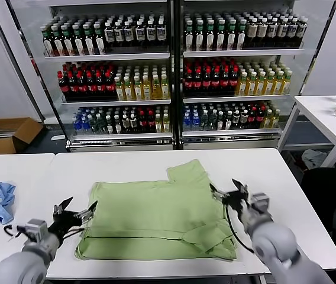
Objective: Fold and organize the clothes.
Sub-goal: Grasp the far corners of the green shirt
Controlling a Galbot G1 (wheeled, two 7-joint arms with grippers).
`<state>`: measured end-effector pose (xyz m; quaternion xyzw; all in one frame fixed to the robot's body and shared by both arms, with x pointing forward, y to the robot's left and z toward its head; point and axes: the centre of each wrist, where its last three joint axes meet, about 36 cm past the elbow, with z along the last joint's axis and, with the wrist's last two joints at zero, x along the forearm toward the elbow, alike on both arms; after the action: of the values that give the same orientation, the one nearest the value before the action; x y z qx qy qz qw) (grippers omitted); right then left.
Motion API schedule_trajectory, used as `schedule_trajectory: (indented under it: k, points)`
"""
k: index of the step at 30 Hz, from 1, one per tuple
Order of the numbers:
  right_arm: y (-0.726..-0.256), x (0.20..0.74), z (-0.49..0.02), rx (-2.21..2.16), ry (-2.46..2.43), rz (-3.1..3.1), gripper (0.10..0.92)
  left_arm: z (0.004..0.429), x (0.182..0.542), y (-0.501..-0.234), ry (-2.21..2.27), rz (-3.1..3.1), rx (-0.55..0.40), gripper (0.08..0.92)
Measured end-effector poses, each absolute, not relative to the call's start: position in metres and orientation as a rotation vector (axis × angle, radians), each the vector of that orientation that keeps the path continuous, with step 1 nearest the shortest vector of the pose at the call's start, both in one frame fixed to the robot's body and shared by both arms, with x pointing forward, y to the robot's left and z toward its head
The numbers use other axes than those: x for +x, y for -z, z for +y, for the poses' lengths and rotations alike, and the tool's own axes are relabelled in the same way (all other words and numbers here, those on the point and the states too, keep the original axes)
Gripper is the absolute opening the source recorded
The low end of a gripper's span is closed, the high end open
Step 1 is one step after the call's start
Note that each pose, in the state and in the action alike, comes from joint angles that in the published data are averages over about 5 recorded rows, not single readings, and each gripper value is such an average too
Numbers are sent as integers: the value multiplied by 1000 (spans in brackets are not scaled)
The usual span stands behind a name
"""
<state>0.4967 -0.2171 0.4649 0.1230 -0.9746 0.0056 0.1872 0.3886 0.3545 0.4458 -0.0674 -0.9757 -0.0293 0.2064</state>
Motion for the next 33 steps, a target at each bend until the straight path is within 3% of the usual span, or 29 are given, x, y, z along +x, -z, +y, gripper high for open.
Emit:
schedule_trajectory:
  k: [8,15,33]
  points:
    - [-455,580,-197,293,-36,-2722,823,376,454,-428,49,-2685,-202,823]
    - [-430,623,-180,250,-56,-2663,823,391,493,-410,39,-2643,-218,823]
    - [-398,655,-151,227,-62,-2593,806,415,534,-385,51,-2560,-227,817]
